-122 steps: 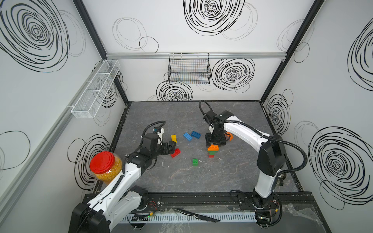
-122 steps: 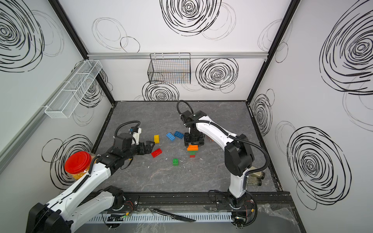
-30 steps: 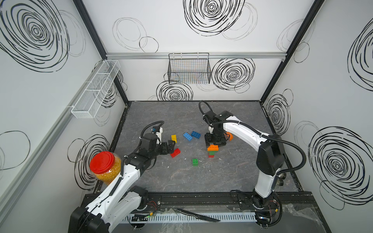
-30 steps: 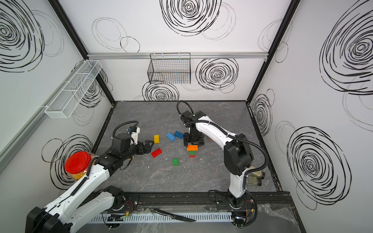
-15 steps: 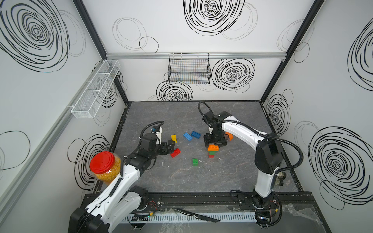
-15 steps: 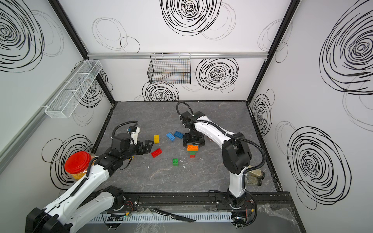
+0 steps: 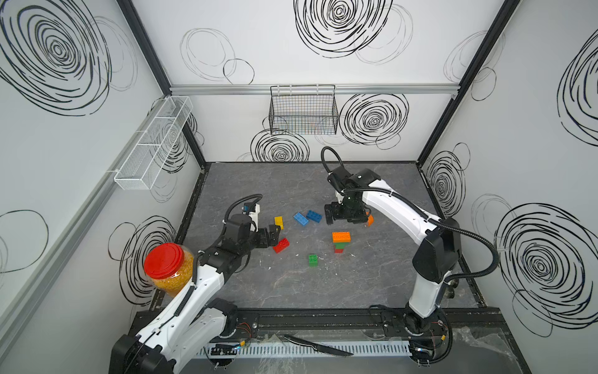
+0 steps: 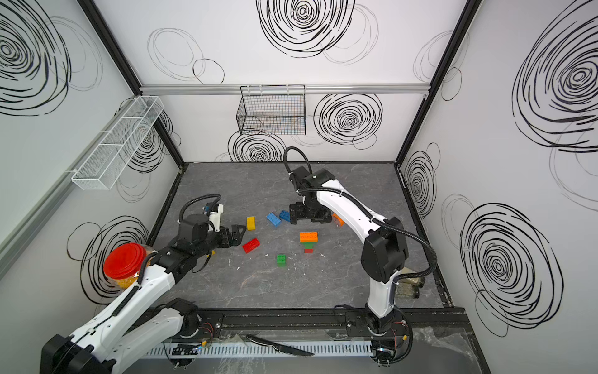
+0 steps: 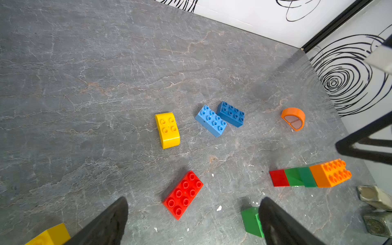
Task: Assemble an ice cream with lego
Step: Assemble the lego brick with the lego brick, then pick up the lego brick from the center of the board, then assemble the lego brick with the lego brick.
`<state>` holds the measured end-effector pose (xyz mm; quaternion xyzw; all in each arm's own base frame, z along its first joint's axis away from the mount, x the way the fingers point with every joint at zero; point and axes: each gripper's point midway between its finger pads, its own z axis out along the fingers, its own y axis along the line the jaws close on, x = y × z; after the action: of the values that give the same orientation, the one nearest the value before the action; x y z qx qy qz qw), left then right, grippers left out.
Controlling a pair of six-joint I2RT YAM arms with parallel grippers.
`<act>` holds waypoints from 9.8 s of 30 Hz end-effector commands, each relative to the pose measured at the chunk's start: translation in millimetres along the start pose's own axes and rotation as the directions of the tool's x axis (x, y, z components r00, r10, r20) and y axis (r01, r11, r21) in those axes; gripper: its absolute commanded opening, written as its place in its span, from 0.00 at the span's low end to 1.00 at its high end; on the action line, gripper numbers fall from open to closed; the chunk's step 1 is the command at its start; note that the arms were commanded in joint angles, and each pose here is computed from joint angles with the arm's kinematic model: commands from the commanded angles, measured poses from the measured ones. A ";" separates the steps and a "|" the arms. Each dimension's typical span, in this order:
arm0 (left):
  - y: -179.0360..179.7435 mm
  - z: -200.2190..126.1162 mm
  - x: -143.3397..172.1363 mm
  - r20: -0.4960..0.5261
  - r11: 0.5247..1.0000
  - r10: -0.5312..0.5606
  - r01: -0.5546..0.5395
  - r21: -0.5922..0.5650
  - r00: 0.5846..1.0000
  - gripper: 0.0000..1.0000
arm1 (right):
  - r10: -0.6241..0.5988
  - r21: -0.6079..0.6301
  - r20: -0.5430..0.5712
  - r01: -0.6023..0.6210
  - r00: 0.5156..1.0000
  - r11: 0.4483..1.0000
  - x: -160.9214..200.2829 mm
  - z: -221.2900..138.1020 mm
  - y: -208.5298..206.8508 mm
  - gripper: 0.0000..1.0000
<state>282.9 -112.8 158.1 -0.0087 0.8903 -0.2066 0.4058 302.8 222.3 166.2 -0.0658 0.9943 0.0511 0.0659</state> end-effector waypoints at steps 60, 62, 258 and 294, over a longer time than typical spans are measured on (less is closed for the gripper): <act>2.6 -1.1 -6.4 0.020 1.000 0.009 -0.008 -0.024 1.000 0.99 | 0.027 0.159 -0.047 -0.019 0.999 0.987 -65.9 129.1 -126.1 0.59; 3.2 -0.9 -6.2 0.019 1.000 0.008 -0.008 -0.026 1.000 0.99 | 0.021 0.158 -0.047 -0.013 0.999 0.987 -65.6 128.0 -124.7 0.57; -3.2 -1.4 -5.4 0.012 1.000 0.021 -0.021 -0.003 1.000 0.99 | -0.983 -0.249 -0.128 0.956 0.129 0.157 85.1 69.1 8.6 0.00; -0.9 -5.0 -7.3 0.026 1.000 0.021 -0.021 -0.019 0.999 0.99 | -0.991 -0.031 0.020 0.991 0.131 0.131 47.7 25.5 25.4 0.39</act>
<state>280.2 -110.0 153.1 -0.0099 0.8962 -0.1932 0.3993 258.4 241.7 148.3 -0.7021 0.7066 0.0092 0.0874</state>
